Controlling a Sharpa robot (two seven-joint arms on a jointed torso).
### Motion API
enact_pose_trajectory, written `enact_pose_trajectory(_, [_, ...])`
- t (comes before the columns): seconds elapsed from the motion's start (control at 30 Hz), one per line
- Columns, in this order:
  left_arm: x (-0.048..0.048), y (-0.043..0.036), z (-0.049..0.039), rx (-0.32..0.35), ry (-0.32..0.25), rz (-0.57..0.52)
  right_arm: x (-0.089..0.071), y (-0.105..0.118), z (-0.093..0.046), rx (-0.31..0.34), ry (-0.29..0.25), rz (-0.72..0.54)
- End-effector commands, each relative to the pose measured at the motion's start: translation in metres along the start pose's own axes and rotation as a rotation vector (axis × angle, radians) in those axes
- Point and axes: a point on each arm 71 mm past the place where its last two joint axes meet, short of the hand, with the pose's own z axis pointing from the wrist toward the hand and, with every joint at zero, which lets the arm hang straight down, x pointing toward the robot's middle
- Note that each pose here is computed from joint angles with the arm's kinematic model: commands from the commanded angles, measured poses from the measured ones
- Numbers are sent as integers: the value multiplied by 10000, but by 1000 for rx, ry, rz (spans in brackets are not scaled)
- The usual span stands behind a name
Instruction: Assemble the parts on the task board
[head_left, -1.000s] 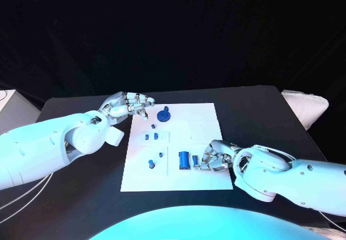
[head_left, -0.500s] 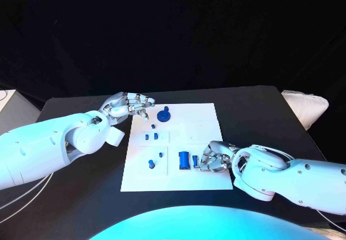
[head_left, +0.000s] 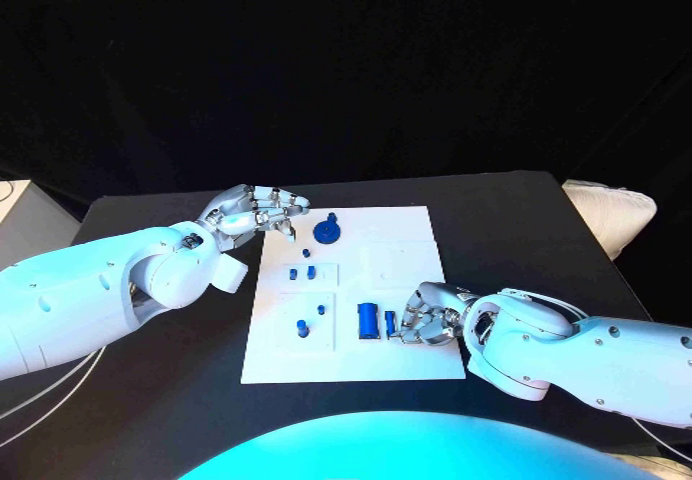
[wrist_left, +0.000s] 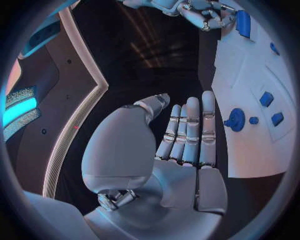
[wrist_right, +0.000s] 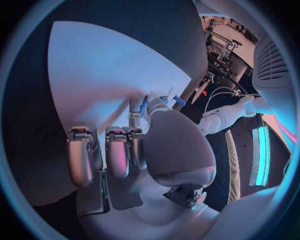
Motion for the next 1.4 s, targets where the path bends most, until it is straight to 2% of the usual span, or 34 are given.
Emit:
enact_pose_trajectory(0.03, [22,-5,5,7,17,-3,10,-34,-16,-9,11,33])
enact_pose_trajectory(0.13, [17,-5,5,8,15,-6,-6,-57,-41,-31,10,89])
enact_pose_trajectory(0.33, [-33,-5,0,16,-13,-44,-81,-82,-104,-133,12,291])
enact_pose_trajectory(0.57, [-92,-10,7,40,-55,-73,-355,-144,-90,-228,-24,450])
enact_pose_trajectory(0.63, [-113,-12,13,50,-73,-82,-474,-190,-49,-245,-59,495])
enact_pose_trajectory(0.67, [-132,-15,18,59,-91,-89,-582,-237,-4,-253,-97,538])
enact_pose_trajectory(0.7, [-135,-15,19,61,-94,-90,-595,-243,2,-254,-102,543])
enact_pose_trajectory(0.83, [-185,-22,36,87,-142,-103,-847,-362,129,-267,-207,641])
enact_pose_trajectory(1.0, [-282,-26,71,128,-230,-101,-1138,-484,317,-279,-335,722])
enact_pose_trajectory(1.13, [-376,-12,130,154,-307,-95,-1327,-551,468,-286,-418,756])
enact_pose_trajectory(1.27, [-482,21,219,170,-374,-77,-1476,-587,634,-297,-480,786])
enact_pose_trajectory(1.4, [-549,51,296,176,-413,-66,-1557,-596,736,-311,-508,800])
